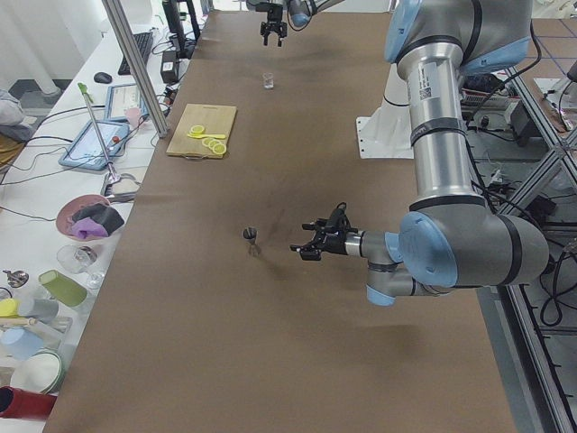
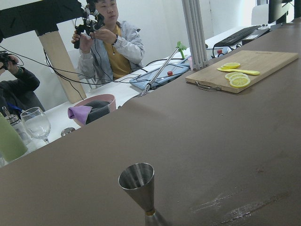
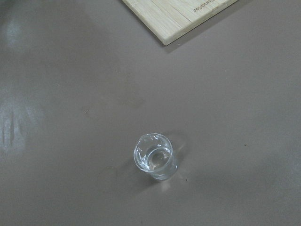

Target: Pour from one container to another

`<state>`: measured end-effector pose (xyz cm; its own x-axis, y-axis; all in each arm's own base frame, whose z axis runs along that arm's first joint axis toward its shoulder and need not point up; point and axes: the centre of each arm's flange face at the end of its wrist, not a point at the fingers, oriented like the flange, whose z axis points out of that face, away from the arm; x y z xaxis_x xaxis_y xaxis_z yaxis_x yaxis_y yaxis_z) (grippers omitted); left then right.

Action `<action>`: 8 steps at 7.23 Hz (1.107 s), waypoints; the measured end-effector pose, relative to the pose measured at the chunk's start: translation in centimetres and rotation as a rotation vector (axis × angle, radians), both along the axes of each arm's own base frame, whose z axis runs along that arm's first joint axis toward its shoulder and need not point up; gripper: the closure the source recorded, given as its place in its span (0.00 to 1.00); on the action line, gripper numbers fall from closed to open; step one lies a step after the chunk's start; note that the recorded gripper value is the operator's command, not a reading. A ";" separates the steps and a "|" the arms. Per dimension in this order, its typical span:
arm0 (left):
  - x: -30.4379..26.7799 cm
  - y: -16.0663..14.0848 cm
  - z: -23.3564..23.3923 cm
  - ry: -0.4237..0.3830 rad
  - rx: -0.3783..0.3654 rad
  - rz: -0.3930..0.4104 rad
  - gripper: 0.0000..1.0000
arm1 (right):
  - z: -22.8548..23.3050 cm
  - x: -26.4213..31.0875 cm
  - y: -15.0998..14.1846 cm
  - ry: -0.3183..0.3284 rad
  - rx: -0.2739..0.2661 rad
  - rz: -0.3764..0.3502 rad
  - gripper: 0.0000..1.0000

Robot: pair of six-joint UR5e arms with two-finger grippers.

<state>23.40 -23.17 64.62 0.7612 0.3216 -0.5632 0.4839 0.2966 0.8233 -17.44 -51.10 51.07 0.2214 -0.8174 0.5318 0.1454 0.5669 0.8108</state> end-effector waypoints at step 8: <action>3.4 0.5 2.6 -0.030 -0.114 -0.176 0.00 | 4.4 -4.6 2.0 -0.087 0.328 -0.076 0.00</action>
<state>26.82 -22.65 67.21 0.8167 0.1178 -0.5649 0.5125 0.3018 0.8039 -22.09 -49.06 55.47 0.1189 -0.9603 0.2522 0.0992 0.2643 0.9593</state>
